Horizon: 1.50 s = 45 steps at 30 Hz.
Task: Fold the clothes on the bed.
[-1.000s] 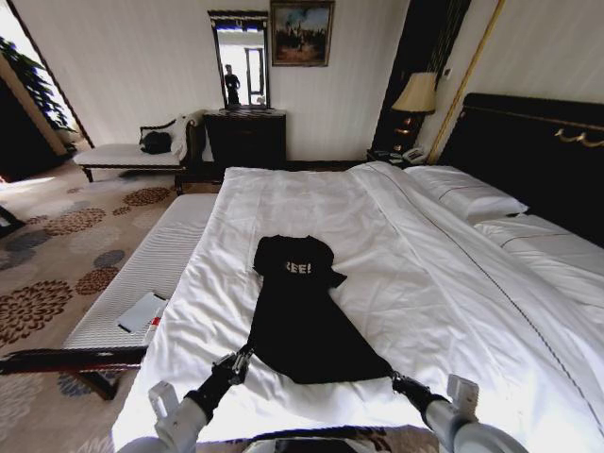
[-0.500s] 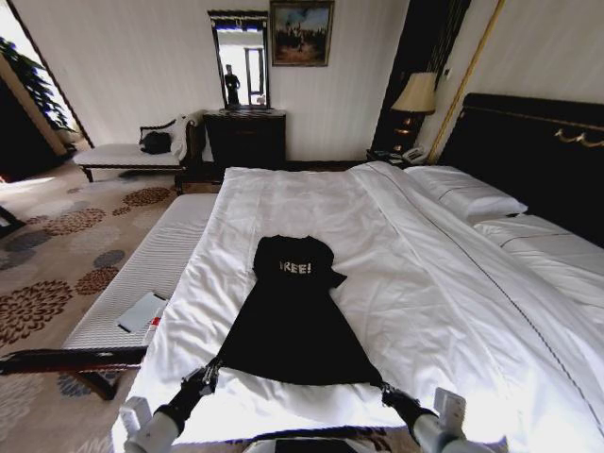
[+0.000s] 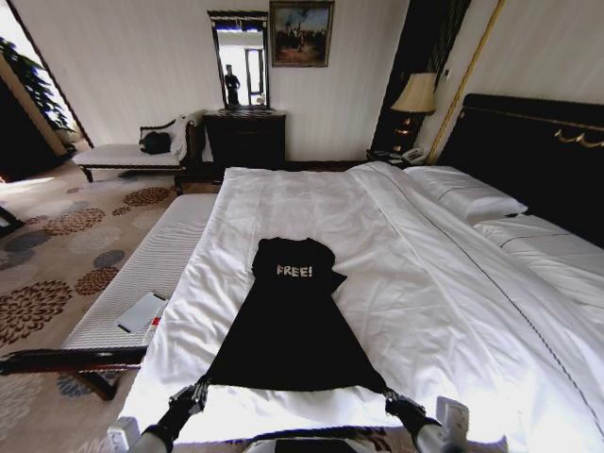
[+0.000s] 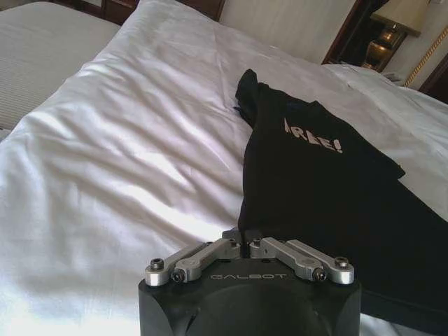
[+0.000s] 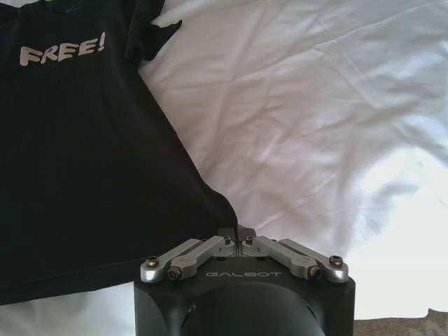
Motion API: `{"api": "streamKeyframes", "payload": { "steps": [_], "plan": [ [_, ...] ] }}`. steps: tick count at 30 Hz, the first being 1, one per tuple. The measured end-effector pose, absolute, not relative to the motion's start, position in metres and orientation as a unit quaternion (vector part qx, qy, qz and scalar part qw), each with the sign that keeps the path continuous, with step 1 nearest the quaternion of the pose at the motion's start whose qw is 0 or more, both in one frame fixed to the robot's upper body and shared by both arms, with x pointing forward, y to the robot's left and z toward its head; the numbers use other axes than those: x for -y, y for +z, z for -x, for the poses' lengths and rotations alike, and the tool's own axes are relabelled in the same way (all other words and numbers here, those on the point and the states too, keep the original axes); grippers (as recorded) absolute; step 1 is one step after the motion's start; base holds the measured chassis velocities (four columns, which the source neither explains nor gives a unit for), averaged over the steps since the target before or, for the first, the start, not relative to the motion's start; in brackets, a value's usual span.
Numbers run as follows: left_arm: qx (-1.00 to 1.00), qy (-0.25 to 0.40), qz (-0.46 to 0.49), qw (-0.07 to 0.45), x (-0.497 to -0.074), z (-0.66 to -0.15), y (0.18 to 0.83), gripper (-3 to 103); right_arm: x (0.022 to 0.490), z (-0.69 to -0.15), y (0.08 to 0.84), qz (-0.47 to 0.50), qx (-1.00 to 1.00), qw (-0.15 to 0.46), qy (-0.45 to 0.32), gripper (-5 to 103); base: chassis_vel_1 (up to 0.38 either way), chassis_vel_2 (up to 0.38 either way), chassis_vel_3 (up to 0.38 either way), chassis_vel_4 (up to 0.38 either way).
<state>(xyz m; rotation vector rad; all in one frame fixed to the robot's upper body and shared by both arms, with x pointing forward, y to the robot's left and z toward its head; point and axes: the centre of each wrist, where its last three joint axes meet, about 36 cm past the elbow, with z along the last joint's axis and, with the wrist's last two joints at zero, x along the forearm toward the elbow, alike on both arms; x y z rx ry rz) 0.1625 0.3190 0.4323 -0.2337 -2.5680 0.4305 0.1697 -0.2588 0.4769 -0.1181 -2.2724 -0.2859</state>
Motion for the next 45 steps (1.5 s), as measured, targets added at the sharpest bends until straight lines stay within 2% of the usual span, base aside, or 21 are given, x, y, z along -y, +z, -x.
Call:
{"api": "streamKeyframes", "payload": {
  "steps": [5,11,30,45],
  "plan": [
    [0.951,0.150,0.086,0.257,-0.326,-0.164,0.442,1,0.264,-0.168,0.489,0.048,0.904,0.414,-0.092,0,0.000,0.000,0.000,0.000],
    [0.947,0.137,0.090,0.277,-0.314,-0.141,0.434,1,0.258,-0.160,0.483,0.049,0.900,0.428,-0.067,0,0.000,0.000,0.000,0.000],
    [0.941,0.146,0.060,0.299,-0.306,-0.106,0.416,1,0.244,-0.146,0.471,0.041,0.889,0.451,-0.067,0,0.000,0.000,0.000,0.000],
    [0.940,0.133,0.064,0.307,-0.305,-0.104,0.407,1,0.242,-0.144,0.457,0.038,0.892,0.445,-0.066,0,0.000,0.000,0.000,0.000]
  ]
}}
